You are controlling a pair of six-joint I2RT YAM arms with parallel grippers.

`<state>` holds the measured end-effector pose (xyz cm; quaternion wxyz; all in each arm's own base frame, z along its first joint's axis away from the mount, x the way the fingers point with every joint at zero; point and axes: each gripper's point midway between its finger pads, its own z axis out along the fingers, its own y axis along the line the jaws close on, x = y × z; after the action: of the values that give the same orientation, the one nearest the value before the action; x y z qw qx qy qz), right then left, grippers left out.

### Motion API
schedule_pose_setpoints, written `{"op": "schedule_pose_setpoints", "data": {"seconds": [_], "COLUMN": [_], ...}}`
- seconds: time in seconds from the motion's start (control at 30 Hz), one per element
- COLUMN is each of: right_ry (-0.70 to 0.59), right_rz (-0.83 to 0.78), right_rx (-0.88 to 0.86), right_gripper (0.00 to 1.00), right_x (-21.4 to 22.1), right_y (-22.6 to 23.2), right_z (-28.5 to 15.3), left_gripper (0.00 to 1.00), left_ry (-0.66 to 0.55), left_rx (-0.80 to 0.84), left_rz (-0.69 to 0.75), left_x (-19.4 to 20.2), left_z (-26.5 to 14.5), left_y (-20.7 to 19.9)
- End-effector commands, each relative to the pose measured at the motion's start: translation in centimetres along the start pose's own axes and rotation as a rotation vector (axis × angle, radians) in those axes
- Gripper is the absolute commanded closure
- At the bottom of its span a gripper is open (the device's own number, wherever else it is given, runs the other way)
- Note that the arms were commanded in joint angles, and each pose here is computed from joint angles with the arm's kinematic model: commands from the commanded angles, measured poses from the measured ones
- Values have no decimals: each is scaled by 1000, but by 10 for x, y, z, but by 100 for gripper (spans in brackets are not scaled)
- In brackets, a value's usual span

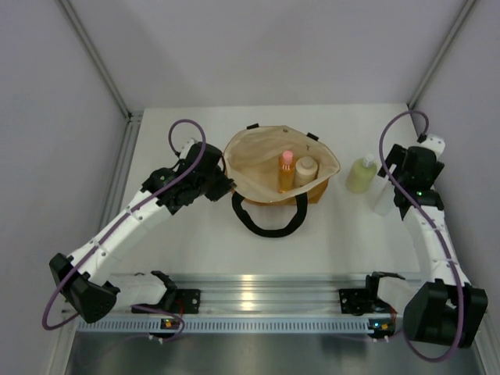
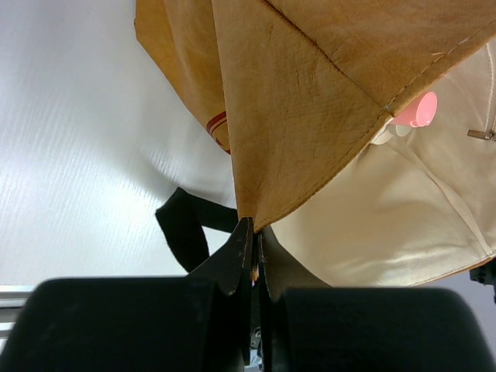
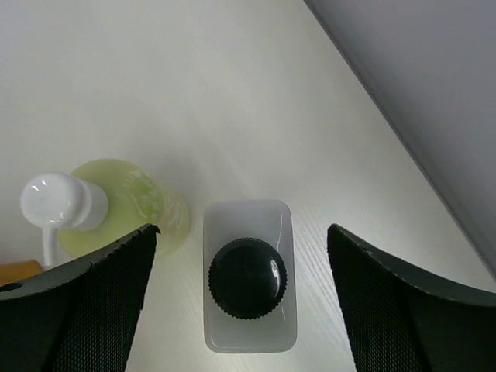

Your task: Take the personal care products out of the canvas bag

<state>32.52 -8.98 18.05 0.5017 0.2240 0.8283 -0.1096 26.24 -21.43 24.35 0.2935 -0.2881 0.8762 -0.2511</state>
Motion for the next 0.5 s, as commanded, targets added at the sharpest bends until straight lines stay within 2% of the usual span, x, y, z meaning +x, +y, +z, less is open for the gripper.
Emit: {"op": "schedule_pose_setpoints", "data": {"seconds": [0.0, 0.07, 0.17, 0.2, 0.27, 0.37, 0.4, 0.47], "right_ry": [-132, -95, -34, -32, -78, -42, -13, -15], "right_rz": [67, 121, 168, 142, 133, 101, 49, 6], "right_rx": [-19, -72, -265, -366, -470, -651, -719, -750], "right_gripper": [12, 12, 18, 19, 20, 28, 31, 31], "right_x": [-64, -74, -86, -87, -105, -106, -94, -91], "right_y": [3, 15, 62, 91, 118, 165, 190, 206], "right_z": [-29, -47, -82, -102, -134, -183, -202, -223], "left_gripper": [100, 100, 100, 100, 100, 100, 100, 100], "left_ry": [1, 4, 6, 6, 9, 17, 23, 24], "left_rx": [25, 20, 12, 12, 12, 16, 18, 19], "left_rz": [-10, -9, -12, -14, -13, -5, -4, -7], "left_x": [0, 0, 1, 1, 1, 2, 3, 3], "left_z": [-1, 1, 4, 4, 5, 6, 6, 7], "left_y": [-7, -7, -6, -6, -7, -11, -12, -14]}}
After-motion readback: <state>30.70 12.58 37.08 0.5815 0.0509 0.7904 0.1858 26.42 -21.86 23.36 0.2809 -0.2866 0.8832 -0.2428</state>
